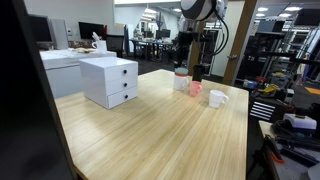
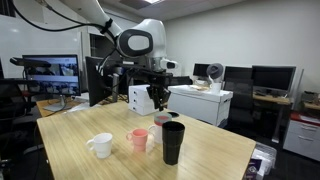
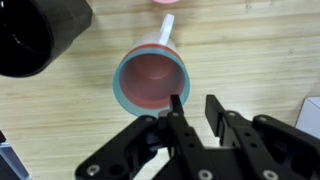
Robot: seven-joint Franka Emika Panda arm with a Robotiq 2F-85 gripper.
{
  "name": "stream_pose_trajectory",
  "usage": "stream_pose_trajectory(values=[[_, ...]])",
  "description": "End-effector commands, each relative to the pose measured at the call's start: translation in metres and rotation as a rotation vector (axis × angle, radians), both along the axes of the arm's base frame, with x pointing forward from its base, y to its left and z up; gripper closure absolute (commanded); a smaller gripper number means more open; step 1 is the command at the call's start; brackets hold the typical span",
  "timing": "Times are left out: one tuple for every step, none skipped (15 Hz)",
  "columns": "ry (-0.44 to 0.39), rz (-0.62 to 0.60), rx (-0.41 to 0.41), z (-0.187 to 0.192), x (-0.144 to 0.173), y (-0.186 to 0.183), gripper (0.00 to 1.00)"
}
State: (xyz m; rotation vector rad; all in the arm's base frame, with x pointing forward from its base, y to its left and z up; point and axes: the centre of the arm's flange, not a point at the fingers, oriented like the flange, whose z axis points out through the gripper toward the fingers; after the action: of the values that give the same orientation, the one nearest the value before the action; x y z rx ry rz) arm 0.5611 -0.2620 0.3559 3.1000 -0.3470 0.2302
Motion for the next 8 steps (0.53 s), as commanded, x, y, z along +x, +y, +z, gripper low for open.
stream_pose_trajectory(values=[[-0.052, -0.017, 0.029, 0.041, 0.002, 0.001, 0.37], [-0.051, -0.015, 0.0, 0.051, 0.002, -0.003, 0.3], [-0.059, -0.021, -0.026, 0.059, 0.002, -0.007, 0.23], [-0.053, -0.044, -0.041, 0.06, -0.005, -0.017, 0.15], [-0.046, -0.066, -0.048, 0.061, -0.01, -0.026, 0.08], [-0.037, -0.088, -0.06, 0.06, -0.017, -0.034, 0.03], [-0.025, -0.118, -0.065, 0.059, -0.025, -0.043, 0.01], [-0.013, -0.147, -0.071, 0.054, -0.034, -0.053, 0.0]])
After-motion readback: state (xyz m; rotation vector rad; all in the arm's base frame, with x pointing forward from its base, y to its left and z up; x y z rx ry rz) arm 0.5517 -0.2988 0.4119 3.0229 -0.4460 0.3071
